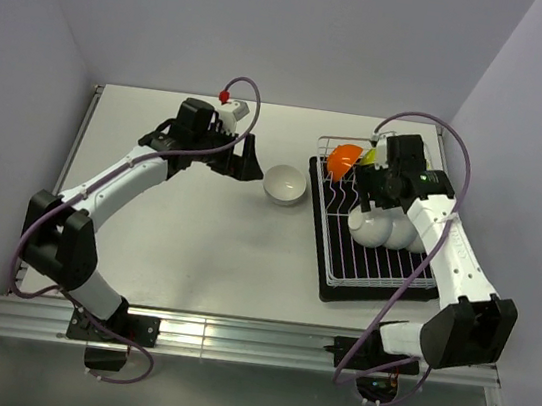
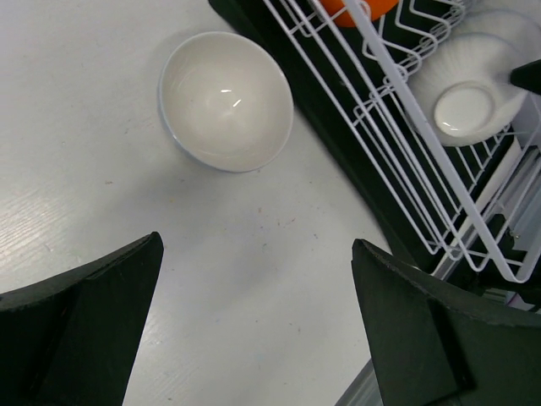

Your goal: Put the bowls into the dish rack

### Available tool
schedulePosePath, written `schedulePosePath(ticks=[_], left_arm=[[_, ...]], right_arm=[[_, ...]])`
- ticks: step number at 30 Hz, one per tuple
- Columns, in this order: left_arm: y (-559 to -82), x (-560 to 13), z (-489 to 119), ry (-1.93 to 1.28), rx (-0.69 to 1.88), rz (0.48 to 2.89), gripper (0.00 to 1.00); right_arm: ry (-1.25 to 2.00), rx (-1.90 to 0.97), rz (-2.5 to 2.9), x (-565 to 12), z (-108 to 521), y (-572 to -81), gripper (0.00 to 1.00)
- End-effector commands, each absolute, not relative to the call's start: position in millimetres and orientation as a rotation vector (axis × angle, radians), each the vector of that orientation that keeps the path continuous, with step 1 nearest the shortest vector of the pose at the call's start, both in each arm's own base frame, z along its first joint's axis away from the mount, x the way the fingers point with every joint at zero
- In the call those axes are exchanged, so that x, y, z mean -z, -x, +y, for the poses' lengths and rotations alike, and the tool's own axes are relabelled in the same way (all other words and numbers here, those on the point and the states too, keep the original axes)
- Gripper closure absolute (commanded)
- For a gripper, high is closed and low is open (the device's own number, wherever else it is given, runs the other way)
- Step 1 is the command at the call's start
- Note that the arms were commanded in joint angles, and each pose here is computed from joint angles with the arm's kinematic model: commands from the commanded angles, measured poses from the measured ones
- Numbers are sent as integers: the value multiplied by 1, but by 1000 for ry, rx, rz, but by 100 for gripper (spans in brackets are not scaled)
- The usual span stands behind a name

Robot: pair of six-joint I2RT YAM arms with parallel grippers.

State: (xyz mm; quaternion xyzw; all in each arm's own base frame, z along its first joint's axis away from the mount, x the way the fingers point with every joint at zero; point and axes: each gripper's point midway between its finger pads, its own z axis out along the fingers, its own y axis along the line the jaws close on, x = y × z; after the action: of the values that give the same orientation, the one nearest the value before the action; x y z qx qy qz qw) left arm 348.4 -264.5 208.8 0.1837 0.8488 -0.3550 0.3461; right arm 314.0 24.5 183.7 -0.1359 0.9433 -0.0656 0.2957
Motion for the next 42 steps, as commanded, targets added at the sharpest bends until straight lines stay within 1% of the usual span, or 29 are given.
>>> schedulePosePath(ticks=[1, 2, 3, 8, 12, 13, 14, 17, 21, 25, 29, 36, 39, 42], left_arm=[[-367, -210, -263, -472, 847, 2172, 0], [-368, -206, -263, -473, 844, 2175, 1], [-369, -204, -264, -469, 841, 2179, 1], [-387, -186, -271, -451, 837, 2190, 0], [-405, -166, -281, -428, 844, 2223, 3], [-408, -163, -285, -426, 851, 2222, 5], [-414, -165, -288, -421, 856, 2217, 6], [-424, -145, -298, -396, 881, 2258, 9], [-432, -131, -313, -386, 890, 2274, 11], [-443, -118, -323, -367, 884, 2292, 16], [-447, -92, -326, -333, 870, 2360, 20], [-442, -77, -326, -290, 865, 2412, 26], [-436, -68, -324, -283, 863, 2442, 31], [-429, -58, -323, -273, 871, 2489, 41]], right_arm=[[341, 160, 2301, -244, 24, -329, 10], [348, 160, 2256, -259, 23, -333, 7], [346, 159, 2218, -270, 24, -336, 0], [416, 114, 2028, -329, 32, -335, 0], [550, 37, 1958, -346, 47, -321, 0], [622, 1, 1928, -349, 56, -314, 0], [658, -14, 1918, -349, 59, -310, 0], [738, -63, 1933, -340, 66, -294, 0], [759, -81, 1983, -325, 66, -285, 0], [768, -83, 2000, -313, 65, -278, 0], [759, -81, 2019, -309, 63, -276, 0], [748, -98, 2031, -303, 65, -275, 0], [749, -105, 2038, -301, 65, -274, 0], [753, -113, 2042, -300, 66, -274, 0]])
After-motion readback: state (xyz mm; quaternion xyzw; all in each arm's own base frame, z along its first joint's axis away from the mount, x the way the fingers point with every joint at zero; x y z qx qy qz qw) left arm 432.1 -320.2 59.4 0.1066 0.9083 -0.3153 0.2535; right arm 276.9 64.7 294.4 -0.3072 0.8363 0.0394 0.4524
